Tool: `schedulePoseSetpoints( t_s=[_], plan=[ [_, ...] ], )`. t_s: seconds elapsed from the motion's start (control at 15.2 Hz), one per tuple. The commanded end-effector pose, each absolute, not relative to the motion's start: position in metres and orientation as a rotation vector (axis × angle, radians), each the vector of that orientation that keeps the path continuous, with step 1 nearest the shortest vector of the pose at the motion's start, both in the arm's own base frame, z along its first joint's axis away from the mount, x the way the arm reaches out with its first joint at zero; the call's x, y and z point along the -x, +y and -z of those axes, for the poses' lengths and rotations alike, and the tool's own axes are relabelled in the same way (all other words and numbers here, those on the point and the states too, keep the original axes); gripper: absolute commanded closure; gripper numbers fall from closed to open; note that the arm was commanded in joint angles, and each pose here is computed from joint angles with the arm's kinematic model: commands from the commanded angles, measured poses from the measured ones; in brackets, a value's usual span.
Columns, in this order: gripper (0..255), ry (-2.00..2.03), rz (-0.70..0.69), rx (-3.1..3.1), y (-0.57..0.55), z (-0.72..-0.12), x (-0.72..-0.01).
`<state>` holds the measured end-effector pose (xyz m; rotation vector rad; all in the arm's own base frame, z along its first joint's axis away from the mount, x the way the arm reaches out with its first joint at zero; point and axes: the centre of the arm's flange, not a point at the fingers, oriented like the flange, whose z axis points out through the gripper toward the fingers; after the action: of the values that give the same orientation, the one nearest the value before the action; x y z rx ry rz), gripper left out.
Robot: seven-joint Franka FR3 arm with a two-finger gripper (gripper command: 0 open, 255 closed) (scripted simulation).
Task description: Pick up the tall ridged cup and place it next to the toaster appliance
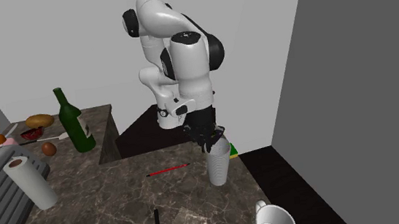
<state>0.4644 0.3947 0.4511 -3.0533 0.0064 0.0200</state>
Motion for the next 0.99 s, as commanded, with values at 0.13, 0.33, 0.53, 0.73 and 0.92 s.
schedulePoseSetpoints(
  t_s=[0.13,0.33,0.53,0.73,0.92],
  plan=[
    [255,0.006,-0.02,3.053,0.394,-0.473,-0.465],
    [255,0.006,-0.02,3.053,0.394,-0.489,-0.465],
    [255,0.006,-0.02,3.053,0.394,-0.505,-0.465],
    [255,0.006,-0.02,3.053,0.394,-0.521,-0.465],
    [255,0.006,-0.02,3.053,0.394,-0.537,-0.465]
  ],
)
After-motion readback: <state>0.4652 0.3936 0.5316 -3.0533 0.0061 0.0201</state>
